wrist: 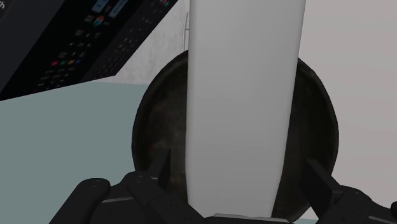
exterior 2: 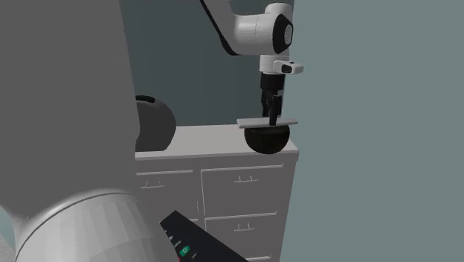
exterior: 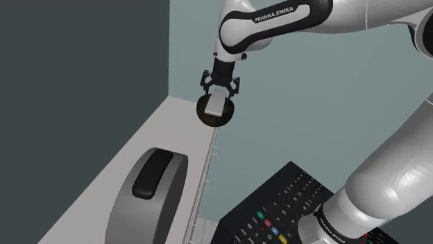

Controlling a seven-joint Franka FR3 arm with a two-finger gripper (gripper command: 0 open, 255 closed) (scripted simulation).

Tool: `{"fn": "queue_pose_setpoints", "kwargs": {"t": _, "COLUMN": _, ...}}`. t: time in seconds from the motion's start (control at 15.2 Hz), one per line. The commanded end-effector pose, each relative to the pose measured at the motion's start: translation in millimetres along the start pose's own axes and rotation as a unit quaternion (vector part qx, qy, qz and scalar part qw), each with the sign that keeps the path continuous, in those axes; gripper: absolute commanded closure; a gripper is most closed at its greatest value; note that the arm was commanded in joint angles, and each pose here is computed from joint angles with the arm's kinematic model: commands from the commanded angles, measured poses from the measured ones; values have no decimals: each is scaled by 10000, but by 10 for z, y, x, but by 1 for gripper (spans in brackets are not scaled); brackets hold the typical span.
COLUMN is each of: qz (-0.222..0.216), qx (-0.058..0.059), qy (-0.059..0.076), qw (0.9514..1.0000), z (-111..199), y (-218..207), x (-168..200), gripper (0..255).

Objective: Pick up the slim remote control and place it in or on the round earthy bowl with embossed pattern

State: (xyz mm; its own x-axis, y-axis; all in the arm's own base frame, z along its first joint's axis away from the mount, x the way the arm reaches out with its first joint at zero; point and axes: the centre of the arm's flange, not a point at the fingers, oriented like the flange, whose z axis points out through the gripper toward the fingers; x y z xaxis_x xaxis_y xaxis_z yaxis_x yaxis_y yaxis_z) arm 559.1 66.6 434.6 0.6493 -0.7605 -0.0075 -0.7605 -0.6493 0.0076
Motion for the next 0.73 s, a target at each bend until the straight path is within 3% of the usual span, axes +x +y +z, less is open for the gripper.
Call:
{"fn": "queue_pose_setpoints", "kwargs": {"t": 0.0, "qz": -1, "qx": -2, "qy": -1, "qw": 10000, "z": -202, "y": 8, "x": -3, "gripper": 0}}
{"fn": "queue_pose_setpoints", "kwargs": {"t": 0.13, "qz": -1, "qx": -2, "qy": -1, "qw": 10000, "z": -438, "y": 8, "x": -3, "gripper": 0}}
{"fn": "queue_pose_setpoints", "kwargs": {"t": 0.66, "qz": -1, "qx": -2, "qy": -1, "qw": 10000, "z": -438, "y": 8, "x": -3, "gripper": 0}}
